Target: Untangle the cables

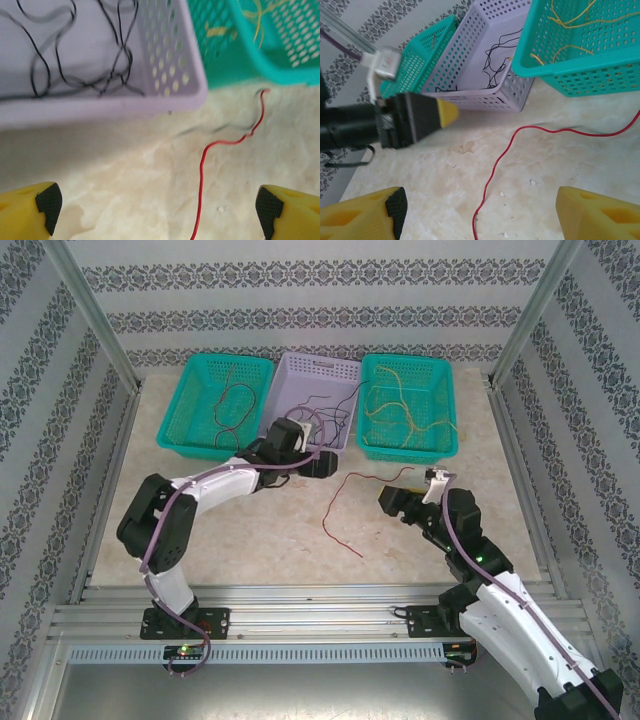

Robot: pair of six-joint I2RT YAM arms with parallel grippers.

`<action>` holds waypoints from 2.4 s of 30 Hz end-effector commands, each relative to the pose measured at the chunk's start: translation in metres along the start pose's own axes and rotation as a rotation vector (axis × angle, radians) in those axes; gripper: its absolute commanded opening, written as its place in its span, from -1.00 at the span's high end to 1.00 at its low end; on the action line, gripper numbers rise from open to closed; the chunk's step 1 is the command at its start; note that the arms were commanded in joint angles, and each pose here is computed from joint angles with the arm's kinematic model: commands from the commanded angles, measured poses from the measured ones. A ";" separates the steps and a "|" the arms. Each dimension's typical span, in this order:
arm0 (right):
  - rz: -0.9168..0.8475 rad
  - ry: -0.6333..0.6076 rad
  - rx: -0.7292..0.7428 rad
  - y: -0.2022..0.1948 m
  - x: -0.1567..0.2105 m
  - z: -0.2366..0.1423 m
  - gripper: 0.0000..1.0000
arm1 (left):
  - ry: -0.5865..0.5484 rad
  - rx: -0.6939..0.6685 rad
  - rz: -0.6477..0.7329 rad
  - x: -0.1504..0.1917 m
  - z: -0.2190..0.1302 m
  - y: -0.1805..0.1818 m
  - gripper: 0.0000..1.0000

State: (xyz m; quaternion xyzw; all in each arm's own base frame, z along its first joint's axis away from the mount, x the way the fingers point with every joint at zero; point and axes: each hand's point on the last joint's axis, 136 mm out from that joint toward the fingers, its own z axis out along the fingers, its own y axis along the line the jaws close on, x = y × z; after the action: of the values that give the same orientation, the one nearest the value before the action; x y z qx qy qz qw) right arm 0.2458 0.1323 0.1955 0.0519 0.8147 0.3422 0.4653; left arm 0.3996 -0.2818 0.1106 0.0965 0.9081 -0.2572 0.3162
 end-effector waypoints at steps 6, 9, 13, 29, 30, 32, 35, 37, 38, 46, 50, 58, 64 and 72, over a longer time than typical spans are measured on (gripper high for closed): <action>-0.008 -0.016 0.022 -0.005 -0.003 -0.003 -0.58 | 0.162 -0.010 0.117 0.049 0.030 -0.024 -1.00; -0.007 -0.016 0.013 -0.003 -0.005 -0.003 -0.58 | 0.194 0.012 0.125 0.064 0.042 -0.033 -1.00; -0.005 -0.019 0.008 -0.002 -0.005 -0.005 -0.58 | 0.235 0.024 0.125 0.075 0.056 -0.037 -0.94; 0.006 -0.023 -0.001 -0.001 -0.004 -0.009 -0.58 | 0.244 -0.012 0.151 0.076 0.077 -0.029 0.55; 0.007 -0.021 0.000 -0.001 -0.004 -0.010 -0.58 | 0.246 -0.003 0.152 0.075 0.076 -0.031 0.66; 0.008 -0.024 0.000 0.000 -0.004 -0.012 -0.58 | 0.242 0.024 0.149 0.072 0.071 -0.039 0.90; 0.006 -0.029 0.002 0.001 -0.006 -0.015 -0.58 | 0.232 0.054 0.148 0.064 0.056 -0.049 1.00; 0.006 -0.031 0.005 0.001 -0.007 -0.018 -0.58 | 0.223 0.067 0.149 0.060 0.040 -0.054 1.00; 0.005 -0.033 0.005 0.001 -0.007 -0.019 -0.58 | 0.215 0.072 0.150 0.057 0.031 -0.057 1.00; 0.030 -0.038 -0.011 0.004 -0.007 -0.022 -0.58 | 0.113 0.080 0.153 0.037 -0.040 -0.071 1.00; 0.030 -0.040 -0.001 0.002 -0.007 -0.023 -0.58 | 0.015 0.048 0.200 0.012 -0.090 -0.074 1.00; 0.032 -0.024 0.001 0.000 -0.004 -0.018 -0.58 | -0.244 -0.075 0.184 -0.059 -0.188 -0.033 1.00; 0.029 -0.008 -0.008 0.005 -0.006 -0.015 -0.58 | -0.401 -0.185 0.083 -0.111 -0.236 0.015 1.00; 0.037 -0.001 -0.022 0.007 -0.005 -0.012 -0.58 | -0.503 -0.361 -0.040 -0.156 -0.265 0.080 1.00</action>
State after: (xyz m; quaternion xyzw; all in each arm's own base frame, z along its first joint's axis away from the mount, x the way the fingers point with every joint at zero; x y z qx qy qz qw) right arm 0.2345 0.1276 0.1892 0.0631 0.8254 0.3434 0.4437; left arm 0.4015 -0.0963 0.3500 -0.0189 0.8329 -0.1403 0.5349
